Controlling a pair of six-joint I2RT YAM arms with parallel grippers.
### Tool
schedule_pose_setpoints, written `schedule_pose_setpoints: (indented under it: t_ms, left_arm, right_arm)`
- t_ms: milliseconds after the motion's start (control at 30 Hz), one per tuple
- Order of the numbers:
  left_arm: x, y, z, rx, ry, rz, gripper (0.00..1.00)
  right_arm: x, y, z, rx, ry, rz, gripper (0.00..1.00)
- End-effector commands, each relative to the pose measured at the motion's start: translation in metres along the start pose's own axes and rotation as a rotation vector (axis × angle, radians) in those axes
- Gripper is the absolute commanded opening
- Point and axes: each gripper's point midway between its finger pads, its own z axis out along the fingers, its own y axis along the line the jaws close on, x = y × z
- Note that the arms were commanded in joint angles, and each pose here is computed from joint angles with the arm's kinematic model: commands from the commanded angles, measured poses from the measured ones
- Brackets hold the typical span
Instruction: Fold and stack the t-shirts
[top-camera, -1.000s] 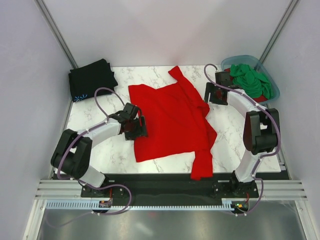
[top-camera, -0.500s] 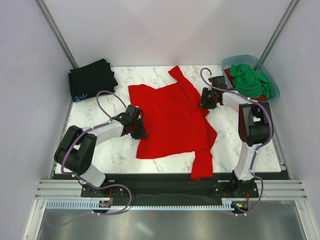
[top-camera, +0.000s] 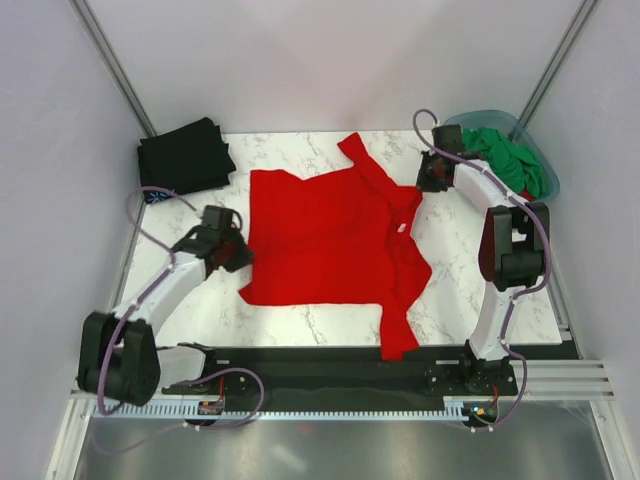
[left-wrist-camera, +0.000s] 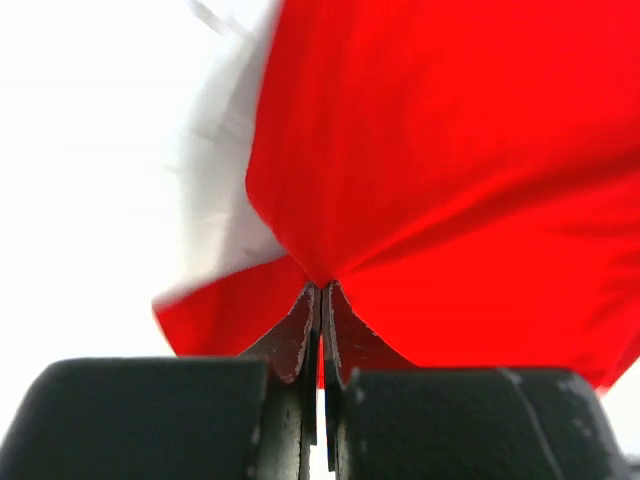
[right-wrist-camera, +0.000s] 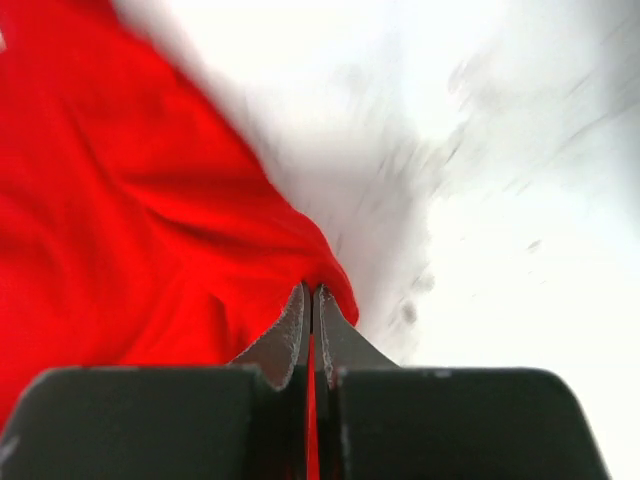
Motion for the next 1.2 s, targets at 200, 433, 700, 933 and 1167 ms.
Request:
schedule_pose_setpoints:
  t_ms: [200, 433, 700, 933, 1167]
  left_arm:
    - [-0.008, 0.042, -0.034, -0.045, 0.001, -0.146, 0.22]
    - [0.003, 0.034, -0.045, 0.030, 0.011, -0.126, 0.78]
    - [-0.016, 0.023, -0.063, 0.049, -0.065, -0.047, 0.75]
    - [0.023, 0.030, -0.050, 0.021, 0.003, -0.102, 0.71]
    - [0.051, 0.041, -0.033, -0.004, 0.053, -0.143, 0.71]
  right_arm:
    - [-0.084, -0.026, 0.013, 0.177, -0.079, -0.006, 0.36]
    - [-0.076, 0.014, -0.036, 0.130, -0.119, -0.052, 0.64]
    - [0.058, 0.064, -0.104, -0.051, -0.038, 0.028, 0.65]
    - [0.164, 0.011, -0.122, 0.055, 0.042, 0.166, 0.61]
    - [0.225, 0.001, -0.106, -0.014, 0.120, 0.197, 0.55]
